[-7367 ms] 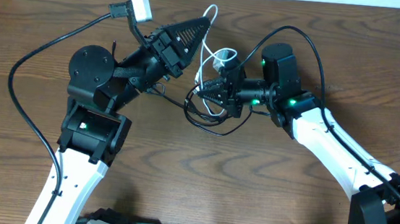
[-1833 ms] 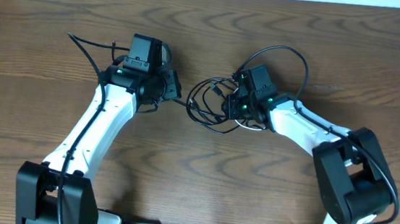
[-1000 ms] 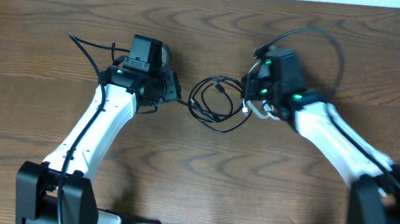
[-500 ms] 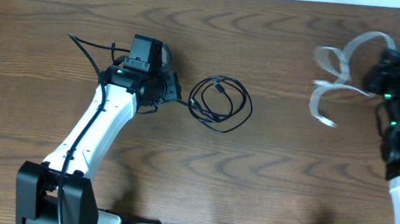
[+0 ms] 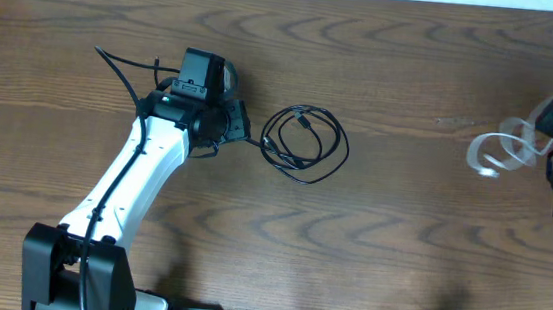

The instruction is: Untangle cables

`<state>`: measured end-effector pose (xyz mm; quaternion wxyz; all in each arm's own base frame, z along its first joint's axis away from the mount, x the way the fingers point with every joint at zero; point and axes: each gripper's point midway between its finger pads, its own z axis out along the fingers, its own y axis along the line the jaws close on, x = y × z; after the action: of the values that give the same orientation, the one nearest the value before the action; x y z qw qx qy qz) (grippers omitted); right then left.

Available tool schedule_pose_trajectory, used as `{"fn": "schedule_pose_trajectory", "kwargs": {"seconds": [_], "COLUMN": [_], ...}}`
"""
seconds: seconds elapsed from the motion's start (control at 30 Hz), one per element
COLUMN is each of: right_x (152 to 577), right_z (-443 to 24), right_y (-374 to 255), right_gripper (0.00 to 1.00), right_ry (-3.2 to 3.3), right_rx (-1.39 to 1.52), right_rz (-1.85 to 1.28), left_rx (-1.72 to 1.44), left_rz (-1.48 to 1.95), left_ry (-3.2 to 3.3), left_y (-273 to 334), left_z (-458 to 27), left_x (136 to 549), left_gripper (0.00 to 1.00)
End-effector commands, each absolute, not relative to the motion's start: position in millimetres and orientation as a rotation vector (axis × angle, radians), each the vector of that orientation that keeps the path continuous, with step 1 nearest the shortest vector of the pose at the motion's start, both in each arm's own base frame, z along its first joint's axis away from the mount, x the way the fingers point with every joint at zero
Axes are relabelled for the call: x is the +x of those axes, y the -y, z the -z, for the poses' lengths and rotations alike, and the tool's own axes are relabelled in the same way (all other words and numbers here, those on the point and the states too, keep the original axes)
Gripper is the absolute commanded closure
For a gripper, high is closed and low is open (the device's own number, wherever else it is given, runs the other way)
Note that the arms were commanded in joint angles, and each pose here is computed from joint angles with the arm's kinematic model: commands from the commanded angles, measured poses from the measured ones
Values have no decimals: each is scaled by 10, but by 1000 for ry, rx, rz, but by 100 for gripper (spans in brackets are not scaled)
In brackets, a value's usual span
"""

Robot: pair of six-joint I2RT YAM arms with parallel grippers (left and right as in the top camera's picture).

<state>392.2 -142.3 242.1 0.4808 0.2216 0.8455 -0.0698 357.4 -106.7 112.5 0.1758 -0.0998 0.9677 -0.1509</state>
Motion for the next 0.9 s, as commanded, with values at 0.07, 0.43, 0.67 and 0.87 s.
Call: {"fn": "schedule_pose_trajectory", "kwargs": {"seconds": [0.07,0.43,0.67,0.87], "right_x": [3915,3754,3970,3931], "right_z": [-2240,-2312,-1817,-1666], "right_y": [1663,2489,2242,2015], "right_gripper": [99,99,47,47], "right_ry": [-2096,-1957,-2092,-2168], "right_rx": [578,747,663,647], "right_rz": [233,351,44,-86], "left_rx": [-261,-261,-261,-261], "left_rz": [421,420,420,420], "left_ry": [-2735,-2735,-2735,-2735], "left_y": [1059,1058,1058,1058], "left_z": [-1161,-1161,-1161,-1161], "left_x": [3576,3576,3576,3576], "left_gripper": [44,44,44,44]}}
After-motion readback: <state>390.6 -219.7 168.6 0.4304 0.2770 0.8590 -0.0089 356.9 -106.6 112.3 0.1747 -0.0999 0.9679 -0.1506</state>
